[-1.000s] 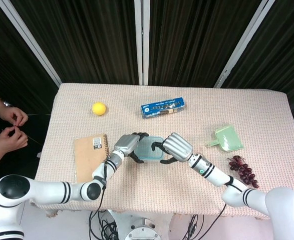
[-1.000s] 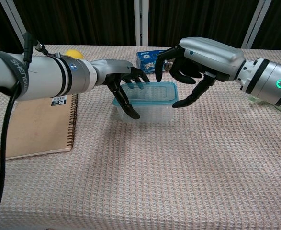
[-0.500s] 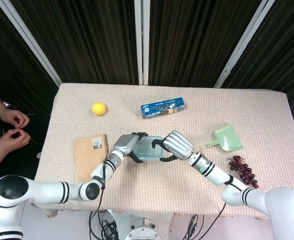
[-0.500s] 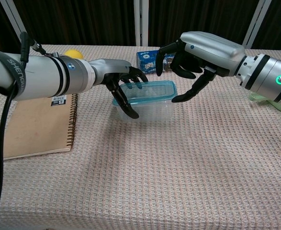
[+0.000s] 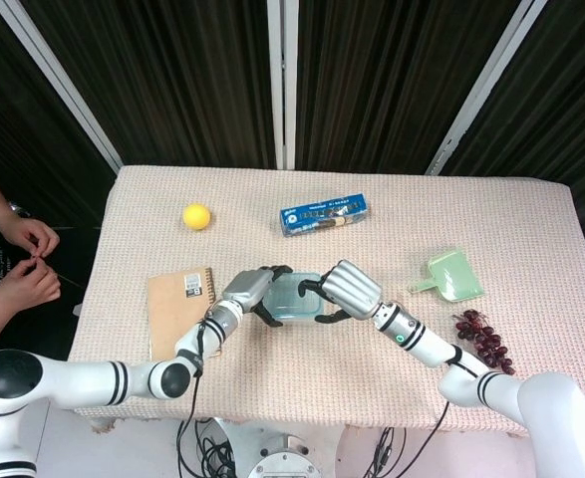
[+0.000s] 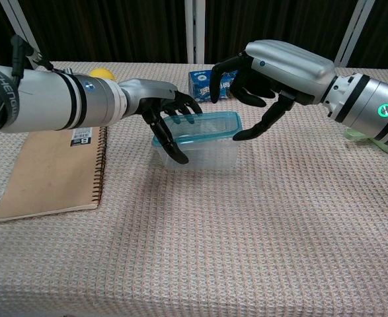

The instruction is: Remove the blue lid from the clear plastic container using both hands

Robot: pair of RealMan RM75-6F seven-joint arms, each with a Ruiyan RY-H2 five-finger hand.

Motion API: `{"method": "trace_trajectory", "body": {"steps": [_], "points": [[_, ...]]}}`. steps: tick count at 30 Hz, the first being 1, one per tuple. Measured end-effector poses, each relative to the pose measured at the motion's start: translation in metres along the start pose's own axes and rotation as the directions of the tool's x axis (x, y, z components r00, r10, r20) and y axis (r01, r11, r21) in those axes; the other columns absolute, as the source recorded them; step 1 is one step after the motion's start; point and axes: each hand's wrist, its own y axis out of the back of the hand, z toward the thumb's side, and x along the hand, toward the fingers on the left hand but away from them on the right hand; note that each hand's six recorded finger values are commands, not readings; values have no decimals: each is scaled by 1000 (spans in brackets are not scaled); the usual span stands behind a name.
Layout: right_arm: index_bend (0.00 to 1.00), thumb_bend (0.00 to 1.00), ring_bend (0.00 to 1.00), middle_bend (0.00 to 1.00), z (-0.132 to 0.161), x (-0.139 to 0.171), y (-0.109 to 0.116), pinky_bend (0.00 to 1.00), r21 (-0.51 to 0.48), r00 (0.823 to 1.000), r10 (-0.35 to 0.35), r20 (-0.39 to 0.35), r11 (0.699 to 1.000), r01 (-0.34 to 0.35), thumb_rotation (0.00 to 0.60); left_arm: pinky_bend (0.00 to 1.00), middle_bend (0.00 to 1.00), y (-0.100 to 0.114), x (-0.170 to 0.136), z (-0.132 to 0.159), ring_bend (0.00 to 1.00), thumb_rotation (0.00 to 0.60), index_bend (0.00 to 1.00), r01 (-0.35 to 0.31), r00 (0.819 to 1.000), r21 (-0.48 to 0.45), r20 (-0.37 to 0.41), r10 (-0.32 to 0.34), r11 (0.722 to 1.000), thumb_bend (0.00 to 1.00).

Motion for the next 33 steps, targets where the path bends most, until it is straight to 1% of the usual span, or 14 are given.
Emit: {"method": "trace_trajectory", "body": {"steps": [4, 7, 11, 15, 20, 22, 24, 28, 33], "points": [[472, 398, 861, 842, 2, -1, -1, 986, 12, 1000, -14, -13, 1000, 14, 600, 265, 298, -1, -3, 2, 222, 600, 190, 19, 1000, -30, 16, -18, 999, 4], [492, 487, 863, 845, 3, -2, 1, 990, 11, 999, -37, -21, 999, 37, 600, 264, 298, -1, -4, 3, 222, 600, 186, 33, 999, -52, 24, -31, 998, 4], [493, 594, 868, 845, 2, -1, 3, 993, 22, 998, -60, -27, 998, 61, 600, 263, 295, -1, -4, 2, 221, 600, 184, 38, 999, -59, 30, -36, 998, 4], [493, 635, 872, 845, 1, -1, 1, 998, 36, 997, -69, -28, 997, 70, 600, 264, 289, -2, -5, 2, 222, 600, 171, 49, 998, -87, 35, -46, 995, 4], [506, 648, 872, 845, 1, -1, -7, 999, 26, 999, -46, -25, 999, 47, 600, 264, 282, 1, -6, 4, 221, 600, 163, 51, 998, -107, 51, -45, 993, 3], [533, 648, 874, 846, 2, -2, -10, 1000, 16, 999, -41, -24, 999, 41, 600, 261, 277, 3, -7, 4, 216, 600, 153, 46, 998, -107, 56, -40, 993, 3], [566, 655, 876, 849, 3, -3, -12, 1000, 19, 999, -31, -24, 999, 31, 600, 237, 256, 4, -8, 4, 187, 600, 138, 42, 998, -103, 59, -36, 994, 4], [711, 683, 887, 852, 4, -2, -15, 1000, 33, 999, -22, -26, 999, 23, 600, 150, 186, 6, -10, 3, 96, 600, 112, 20, 998, -80, 62, -15, 997, 3], [804, 719, 904, 877, 2, 2, -15, 1000, 54, 999, -30, -18, 998, 31, 600, 104, 131, 12, -14, 2, 38, 600, 104, -24, 997, -51, 68, 27, 998, 3]]}}
